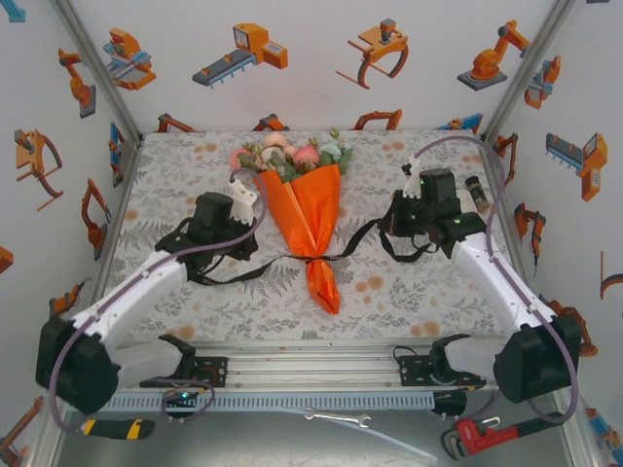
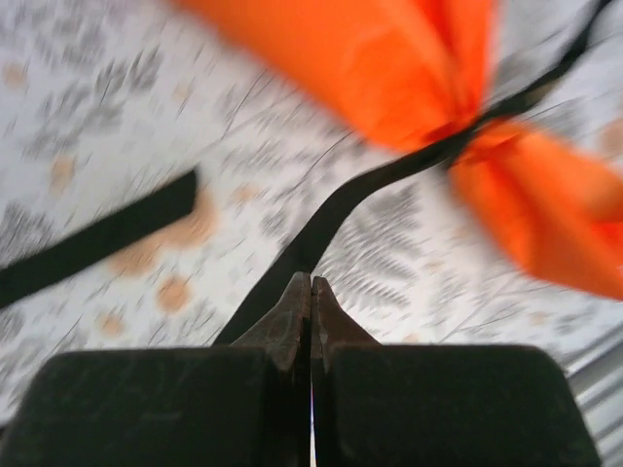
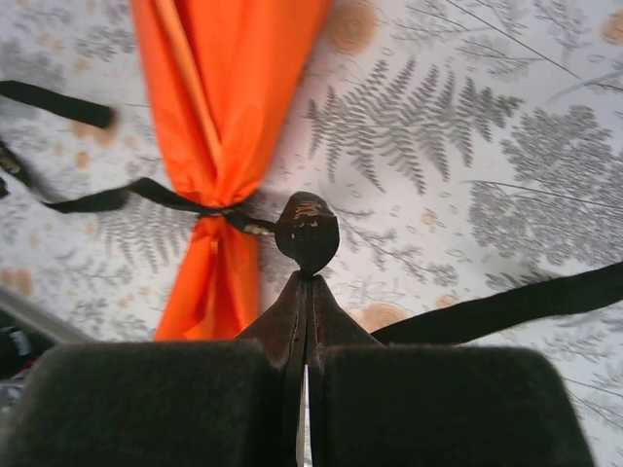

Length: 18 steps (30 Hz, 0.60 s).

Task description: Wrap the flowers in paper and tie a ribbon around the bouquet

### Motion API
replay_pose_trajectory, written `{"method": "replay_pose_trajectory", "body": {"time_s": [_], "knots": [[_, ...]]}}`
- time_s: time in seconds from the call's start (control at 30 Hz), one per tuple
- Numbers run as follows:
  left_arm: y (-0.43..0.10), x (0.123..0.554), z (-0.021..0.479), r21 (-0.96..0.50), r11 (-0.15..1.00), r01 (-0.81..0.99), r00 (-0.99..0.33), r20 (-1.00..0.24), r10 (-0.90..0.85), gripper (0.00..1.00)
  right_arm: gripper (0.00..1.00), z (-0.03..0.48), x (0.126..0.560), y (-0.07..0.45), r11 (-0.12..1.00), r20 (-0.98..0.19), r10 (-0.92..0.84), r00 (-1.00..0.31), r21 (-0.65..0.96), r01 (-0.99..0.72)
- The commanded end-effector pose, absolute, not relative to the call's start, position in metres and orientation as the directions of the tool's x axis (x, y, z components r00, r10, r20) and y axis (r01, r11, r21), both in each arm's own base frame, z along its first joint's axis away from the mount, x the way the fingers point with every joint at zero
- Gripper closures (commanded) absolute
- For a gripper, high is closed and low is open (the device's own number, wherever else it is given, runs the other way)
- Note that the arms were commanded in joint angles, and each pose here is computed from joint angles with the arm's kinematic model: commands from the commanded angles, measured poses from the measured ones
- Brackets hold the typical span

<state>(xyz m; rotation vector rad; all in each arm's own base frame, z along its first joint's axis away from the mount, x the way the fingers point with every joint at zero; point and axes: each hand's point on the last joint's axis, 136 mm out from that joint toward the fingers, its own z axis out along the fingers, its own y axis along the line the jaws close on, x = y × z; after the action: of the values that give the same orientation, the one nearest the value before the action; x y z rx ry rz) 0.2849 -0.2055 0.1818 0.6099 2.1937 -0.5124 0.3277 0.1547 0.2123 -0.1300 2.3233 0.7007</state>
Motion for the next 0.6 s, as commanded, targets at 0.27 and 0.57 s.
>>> {"method": "replay_pose_trajectory", "body": {"time_s": [0.27,0.57], "knots": [[-0.171,0.279,0.163,0.120,0.825,0.552,-0.598,-0.633,0.492,0.75,1.00,0.238,0.322,0.177,0.734,-0.649,0.175,-0.740,0.587,-0.341],[-0.132,0.255,0.091,0.254,0.679,0.689,-0.664,-0.155,0.731,0.61,1.00,0.230,0.324,0.179,0.732,-0.644,0.165,-0.747,0.588,-0.345]]}}
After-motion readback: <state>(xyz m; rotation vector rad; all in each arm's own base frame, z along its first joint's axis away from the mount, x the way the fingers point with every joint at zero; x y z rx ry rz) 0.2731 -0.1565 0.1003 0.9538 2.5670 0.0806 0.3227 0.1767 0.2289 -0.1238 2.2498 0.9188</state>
